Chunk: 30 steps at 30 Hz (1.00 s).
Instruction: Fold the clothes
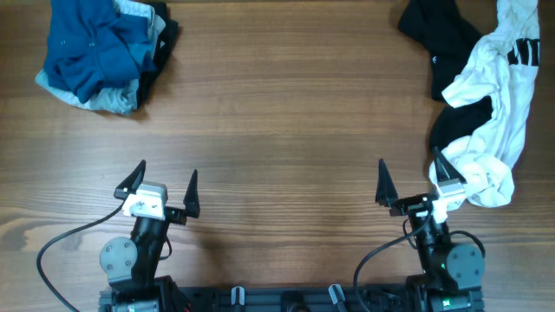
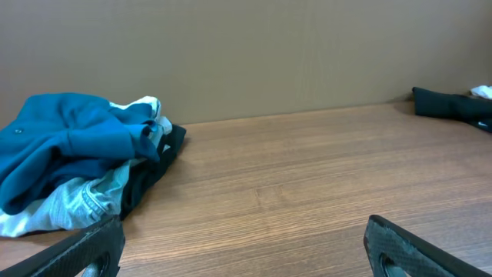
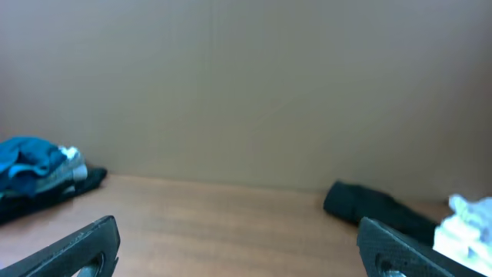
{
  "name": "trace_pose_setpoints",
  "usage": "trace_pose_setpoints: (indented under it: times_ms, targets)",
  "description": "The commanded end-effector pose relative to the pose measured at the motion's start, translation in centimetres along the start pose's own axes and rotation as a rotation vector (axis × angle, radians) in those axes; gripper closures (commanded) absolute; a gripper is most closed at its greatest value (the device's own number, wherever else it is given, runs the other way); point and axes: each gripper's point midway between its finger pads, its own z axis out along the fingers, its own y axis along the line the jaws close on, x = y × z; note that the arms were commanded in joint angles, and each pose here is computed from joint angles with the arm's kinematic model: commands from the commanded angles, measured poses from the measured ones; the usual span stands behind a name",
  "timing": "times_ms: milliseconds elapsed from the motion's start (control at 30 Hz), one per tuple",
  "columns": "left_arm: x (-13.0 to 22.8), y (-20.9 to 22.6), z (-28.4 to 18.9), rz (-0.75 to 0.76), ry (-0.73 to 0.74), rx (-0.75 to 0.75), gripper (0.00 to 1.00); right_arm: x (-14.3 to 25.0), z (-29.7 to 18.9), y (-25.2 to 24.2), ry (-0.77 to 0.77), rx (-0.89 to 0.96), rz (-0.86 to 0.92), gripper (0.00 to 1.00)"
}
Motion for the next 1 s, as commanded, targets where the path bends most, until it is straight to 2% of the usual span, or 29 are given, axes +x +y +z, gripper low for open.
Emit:
trace_pose_setpoints:
  times_ms: [0, 200, 433, 700, 967]
  targets:
    - [-1.5, -0.6, -0.1, -0.06, -0.058, 0.037, 0.0, -3.1, -0.1, 0.0, -0.072, 0.005, -0.019, 0.0]
    - [-5.3, -1.0, -0.9, -0.033, -0.127, 0.048, 0.0, -6.9, -0.3, 0.0, -0.135, 0.008, -0.068, 0.0]
    - [-7.7, -0.9, -0.9, -0.048, -0.08, 0.044, 0.0, -12.1, 0.7, -0.8, -0.124, 0.053, -0.072, 0.0]
    - [-8.8, 0.0, 1.4, -0.048, 0.031, 0.044, 0.0, -13.6, 5.0, -0.9, 0.08, 0.039, -0.061, 0.0]
    - [-8.8, 1.5, 5.0, -0.133, 0.275, 0.041, 0.0, -11.4, 10.1, -1.2, 0.369, 0.031, -0.046, 0.0]
